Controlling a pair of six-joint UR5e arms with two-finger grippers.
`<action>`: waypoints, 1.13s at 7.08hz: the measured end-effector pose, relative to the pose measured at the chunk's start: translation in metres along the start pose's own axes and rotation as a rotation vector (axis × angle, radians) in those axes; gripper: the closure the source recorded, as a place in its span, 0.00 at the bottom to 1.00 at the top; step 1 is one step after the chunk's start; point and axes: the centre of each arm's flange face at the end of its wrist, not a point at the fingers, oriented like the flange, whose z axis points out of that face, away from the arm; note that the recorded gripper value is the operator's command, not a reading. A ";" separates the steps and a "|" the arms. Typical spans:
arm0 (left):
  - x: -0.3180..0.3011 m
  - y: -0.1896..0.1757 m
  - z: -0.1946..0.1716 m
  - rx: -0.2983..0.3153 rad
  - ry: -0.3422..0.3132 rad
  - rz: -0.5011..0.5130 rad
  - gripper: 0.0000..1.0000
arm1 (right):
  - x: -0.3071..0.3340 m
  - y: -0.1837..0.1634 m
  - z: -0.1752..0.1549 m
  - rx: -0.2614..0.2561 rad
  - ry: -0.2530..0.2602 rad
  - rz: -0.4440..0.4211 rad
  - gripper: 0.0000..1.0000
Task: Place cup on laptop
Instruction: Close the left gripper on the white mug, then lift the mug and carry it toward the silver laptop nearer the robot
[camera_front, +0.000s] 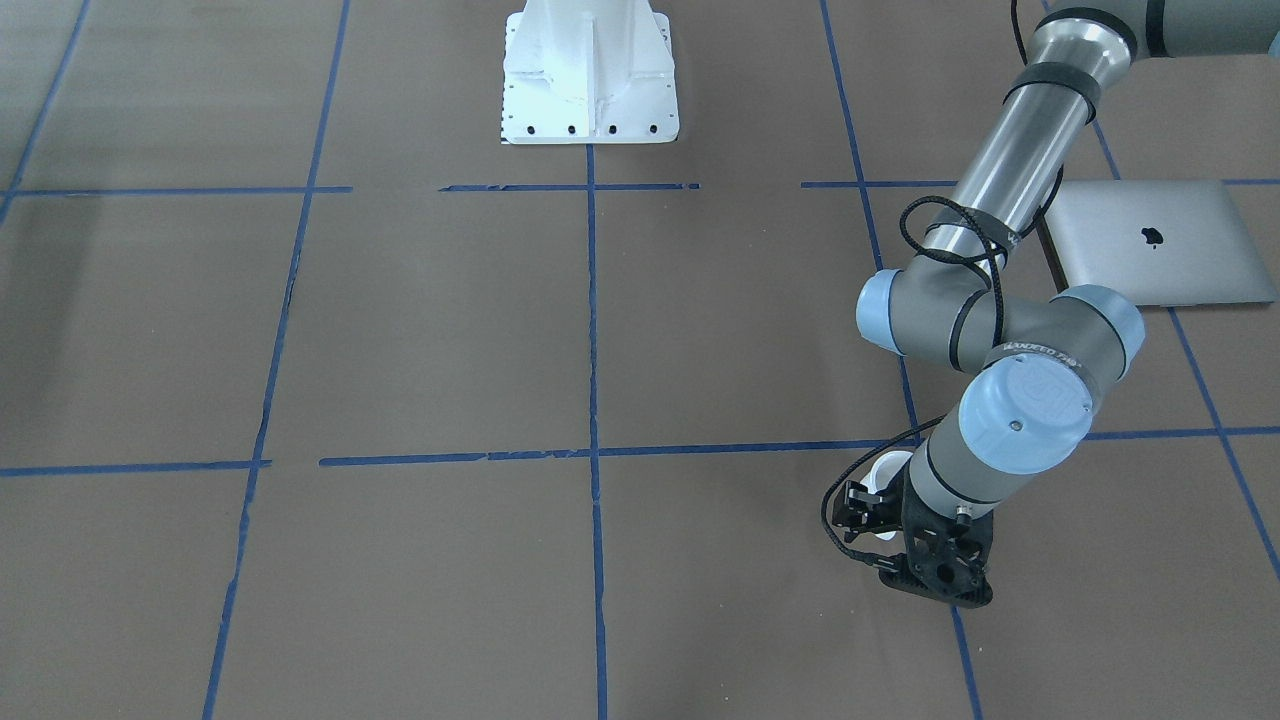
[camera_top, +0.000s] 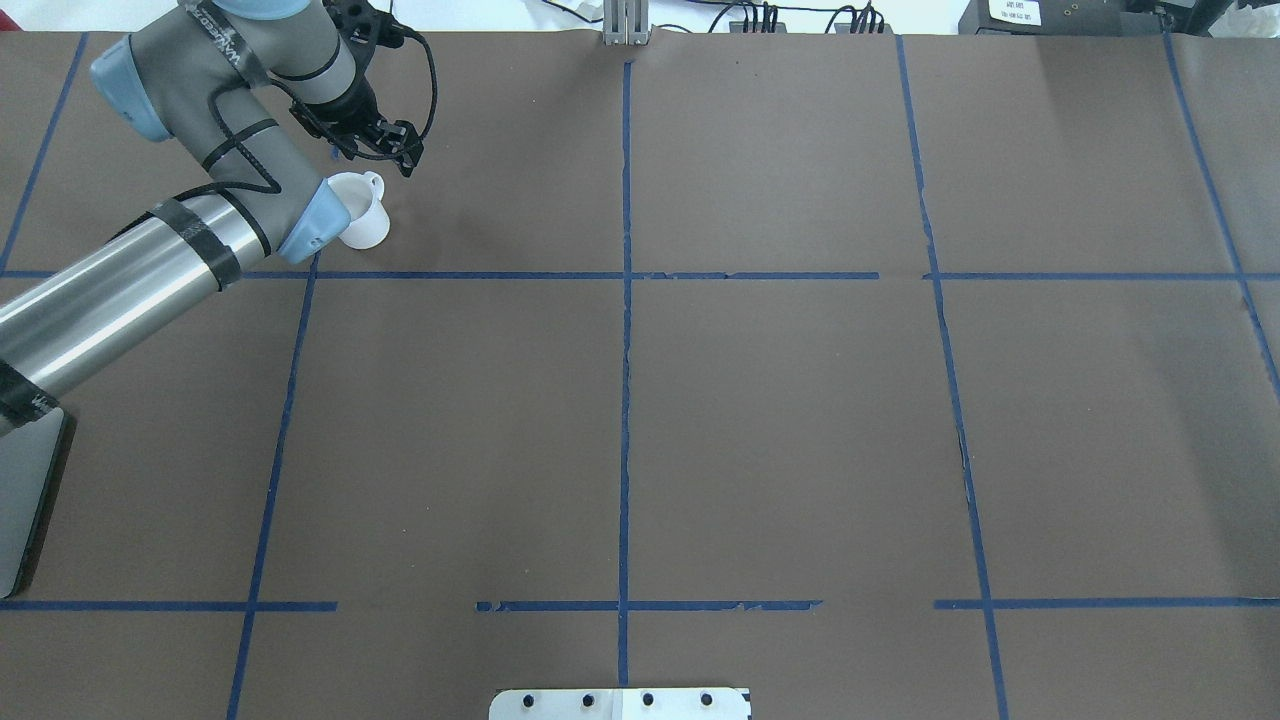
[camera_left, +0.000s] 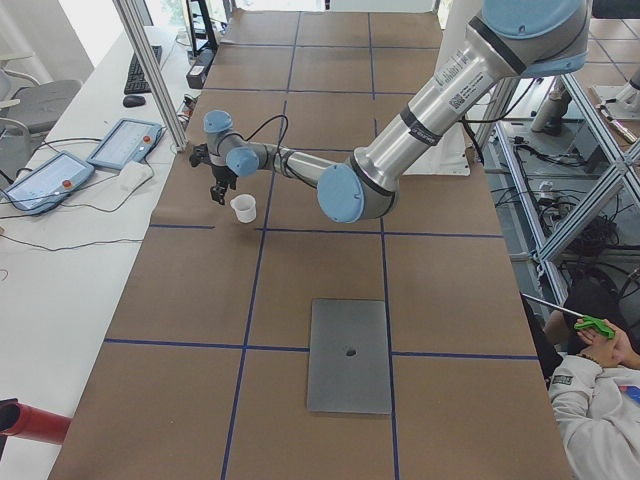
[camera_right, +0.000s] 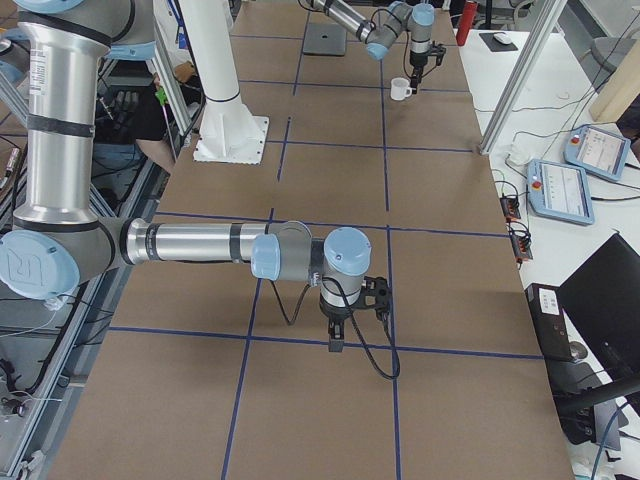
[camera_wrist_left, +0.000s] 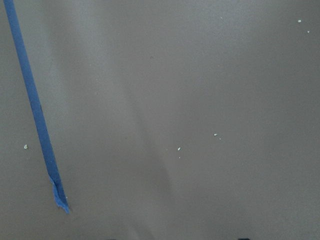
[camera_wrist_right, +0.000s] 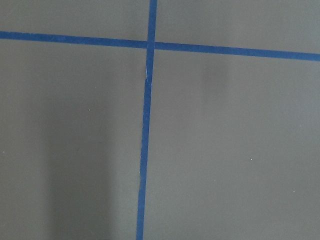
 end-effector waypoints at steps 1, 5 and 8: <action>-0.002 0.007 0.008 -0.005 0.001 0.000 0.44 | 0.000 0.000 0.000 0.000 0.000 0.000 0.00; -0.006 0.016 0.018 -0.017 -0.001 -0.003 1.00 | 0.000 0.000 0.000 0.001 0.000 0.000 0.00; -0.011 0.008 -0.016 0.016 0.003 -0.015 1.00 | 0.000 0.000 0.000 0.001 0.000 0.000 0.00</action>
